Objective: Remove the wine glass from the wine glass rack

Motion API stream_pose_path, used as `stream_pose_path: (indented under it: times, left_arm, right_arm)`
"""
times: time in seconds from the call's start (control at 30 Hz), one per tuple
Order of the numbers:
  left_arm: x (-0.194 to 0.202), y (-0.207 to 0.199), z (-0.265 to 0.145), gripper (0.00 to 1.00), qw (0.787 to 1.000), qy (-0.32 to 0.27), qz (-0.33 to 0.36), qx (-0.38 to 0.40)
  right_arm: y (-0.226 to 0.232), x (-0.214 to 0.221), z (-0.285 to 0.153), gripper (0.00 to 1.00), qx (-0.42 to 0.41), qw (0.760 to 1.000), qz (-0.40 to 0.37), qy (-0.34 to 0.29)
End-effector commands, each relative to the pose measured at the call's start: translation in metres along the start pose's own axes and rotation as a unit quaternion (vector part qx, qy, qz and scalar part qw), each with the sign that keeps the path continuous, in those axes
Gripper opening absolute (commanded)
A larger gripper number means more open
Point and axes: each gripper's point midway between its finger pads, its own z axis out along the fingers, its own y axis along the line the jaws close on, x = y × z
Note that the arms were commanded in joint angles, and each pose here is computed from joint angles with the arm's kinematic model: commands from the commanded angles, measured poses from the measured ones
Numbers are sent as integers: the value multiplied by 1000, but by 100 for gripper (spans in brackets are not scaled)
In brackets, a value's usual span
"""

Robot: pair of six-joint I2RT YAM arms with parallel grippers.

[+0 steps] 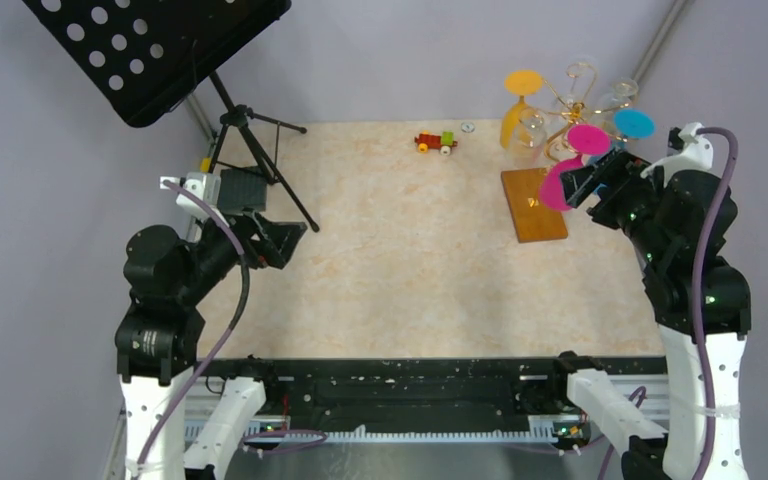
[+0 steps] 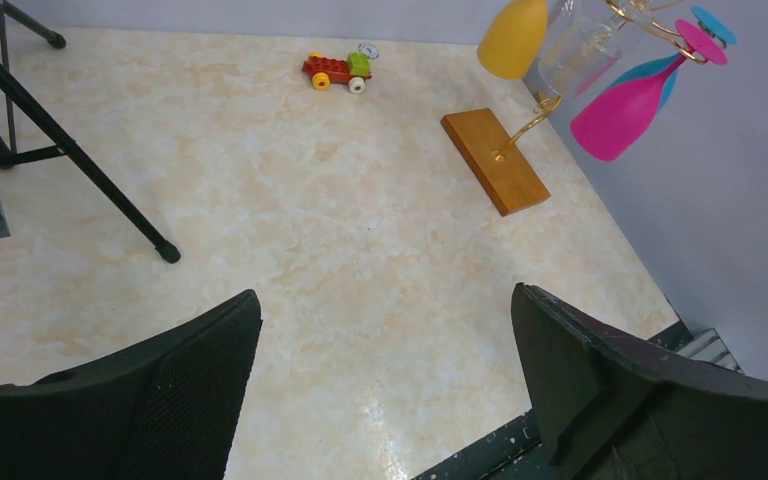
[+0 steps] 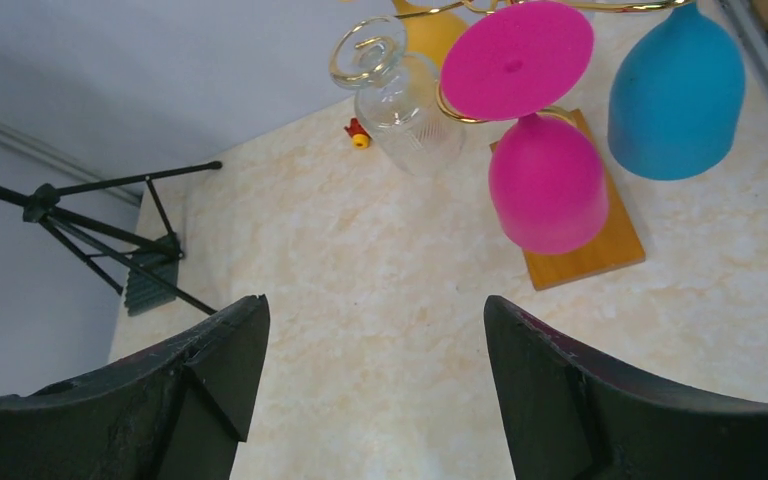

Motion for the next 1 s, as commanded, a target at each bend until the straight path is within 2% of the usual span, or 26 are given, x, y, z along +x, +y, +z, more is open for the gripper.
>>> stream_pose_path:
  times: [0.0, 0.07, 0.13, 0.2, 0.3, 0.4, 0.43, 0.5, 0.57, 0.77, 0.97]
  left_arm:
    - [5, 6, 6, 99, 1000, -4, -12, -4]
    - [12, 18, 9, 99, 999, 4, -25, -33]
    - [14, 25, 11, 99, 998, 7, -31, -47]
    - [12, 24, 13, 99, 998, 0, -41, -47]
    - [5, 16, 15, 99, 998, -26, -56, -24]
    - [-3, 12, 15, 99, 997, -62, -49, -8]
    - [-5, 13, 13, 99, 996, -72, -48, -10]
    - [-7, 18, 12, 99, 995, -86, -45, -22]
    - [-11, 22, 8, 99, 994, -96, -37, -36]
    - [-16, 22, 6, 97, 993, -103, -39, -43]
    - [-7, 7, 22, 92, 996, -55, -74, 8]
  right_arm:
    - [-6, -9, 3, 80, 16, 999, -42, -10]
    - [-1, -4, 6, 81, -5, 998, -62, 5]
    - [-6, -5, 6, 82, 2, 998, -67, -9]
    - [-12, -6, 6, 86, 16, 997, -69, -21]
    - [-14, -6, 11, 86, 23, 997, -66, -17]
    - [-37, -22, 12, 86, 89, 991, -91, -48]
    - [-49, -37, 10, 86, 123, 983, -107, -84]
    - [-80, -59, 0, 94, 218, 958, -122, -141]
    - [-87, -70, -6, 95, 249, 948, -125, -153]
    - [-56, -74, 15, 96, 187, 971, -79, -124]
    - [-48, -69, 39, 94, 181, 981, -9, -69]
